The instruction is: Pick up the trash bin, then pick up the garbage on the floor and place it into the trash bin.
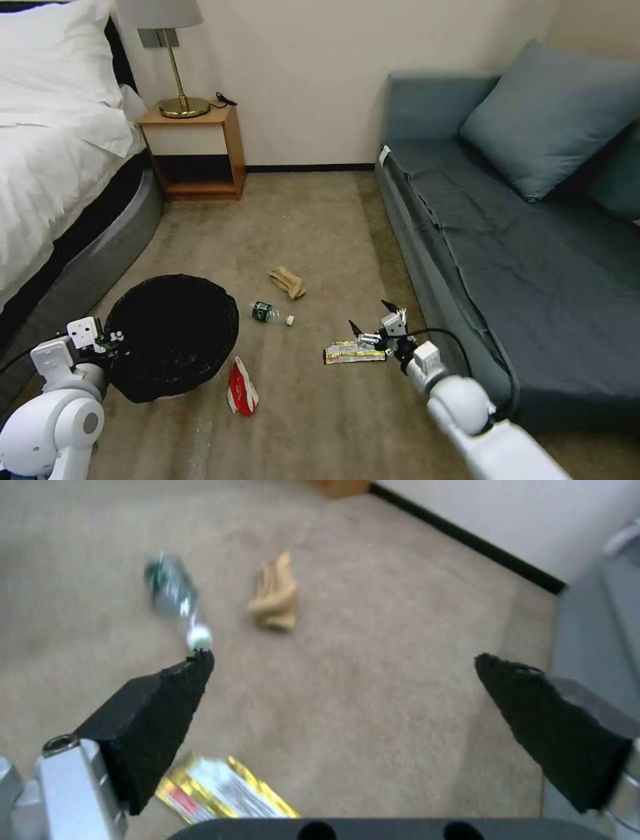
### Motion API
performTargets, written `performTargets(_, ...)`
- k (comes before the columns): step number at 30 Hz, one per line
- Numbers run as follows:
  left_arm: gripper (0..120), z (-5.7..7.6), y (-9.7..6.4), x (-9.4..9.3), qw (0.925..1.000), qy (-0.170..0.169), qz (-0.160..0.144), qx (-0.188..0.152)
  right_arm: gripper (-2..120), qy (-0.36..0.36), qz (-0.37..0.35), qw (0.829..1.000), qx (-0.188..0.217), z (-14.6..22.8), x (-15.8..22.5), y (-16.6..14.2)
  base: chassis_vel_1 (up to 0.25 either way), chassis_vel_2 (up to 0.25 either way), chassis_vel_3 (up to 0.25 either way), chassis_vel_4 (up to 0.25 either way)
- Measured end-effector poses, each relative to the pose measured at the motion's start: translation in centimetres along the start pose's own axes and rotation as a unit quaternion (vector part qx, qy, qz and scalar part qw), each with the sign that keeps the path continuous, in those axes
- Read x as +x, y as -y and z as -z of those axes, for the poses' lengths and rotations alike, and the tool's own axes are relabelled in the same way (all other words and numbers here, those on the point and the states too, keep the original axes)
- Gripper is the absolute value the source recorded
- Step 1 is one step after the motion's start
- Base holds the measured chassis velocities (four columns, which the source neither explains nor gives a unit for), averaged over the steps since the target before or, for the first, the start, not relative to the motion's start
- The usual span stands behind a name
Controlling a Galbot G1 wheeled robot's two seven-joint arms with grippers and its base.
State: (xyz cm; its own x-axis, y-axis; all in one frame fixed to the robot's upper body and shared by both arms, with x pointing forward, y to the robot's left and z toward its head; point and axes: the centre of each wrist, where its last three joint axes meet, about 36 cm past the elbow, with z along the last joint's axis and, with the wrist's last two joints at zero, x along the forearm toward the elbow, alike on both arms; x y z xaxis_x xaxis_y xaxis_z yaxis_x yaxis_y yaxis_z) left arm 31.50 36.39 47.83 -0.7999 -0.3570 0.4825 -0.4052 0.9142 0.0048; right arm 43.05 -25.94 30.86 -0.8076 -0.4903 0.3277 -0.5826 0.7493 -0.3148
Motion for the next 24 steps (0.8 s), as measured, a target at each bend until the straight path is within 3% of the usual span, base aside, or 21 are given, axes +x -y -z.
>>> performTargets(1,4,0.0,0.0,0.0,1.0000,0.000,0.000,0.000,100,0.000,0.000,1.000,0.000,0.0,0.0,0.0,0.000,0.000,0.000,0.000)
performTargets(5,4,-0.4,-0.3,0.4,0.9999,-0.003,0.010,0.004,100,-0.021,0.064,0.993,0.092,-3.4,-3.4,3.1,0.000,0.000,0.000,0.000)
performTargets(9,4,-0.6,-0.6,0.8,0.9998,-0.003,0.016,0.008,100,-0.041,0.095,0.985,0.139,-5.1,-5.4,5.3,0.000,0.000,0.000,0.000)
performTargets(15,4,-0.7,-1.1,1.4,0.9996,-0.001,0.025,0.010,100,-0.080,0.147,0.970,0.176,-8.3,-6.7,5.5,0.000,0.000,0.000,0.000)
performTargets(24,4,-0.4,-1.8,1.6,0.9994,0.002,0.033,0.011,100,-0.096,0.176,0.959,0.199,-10.0,-9.1,3.6,0.000,0.000,0.000,0.000)
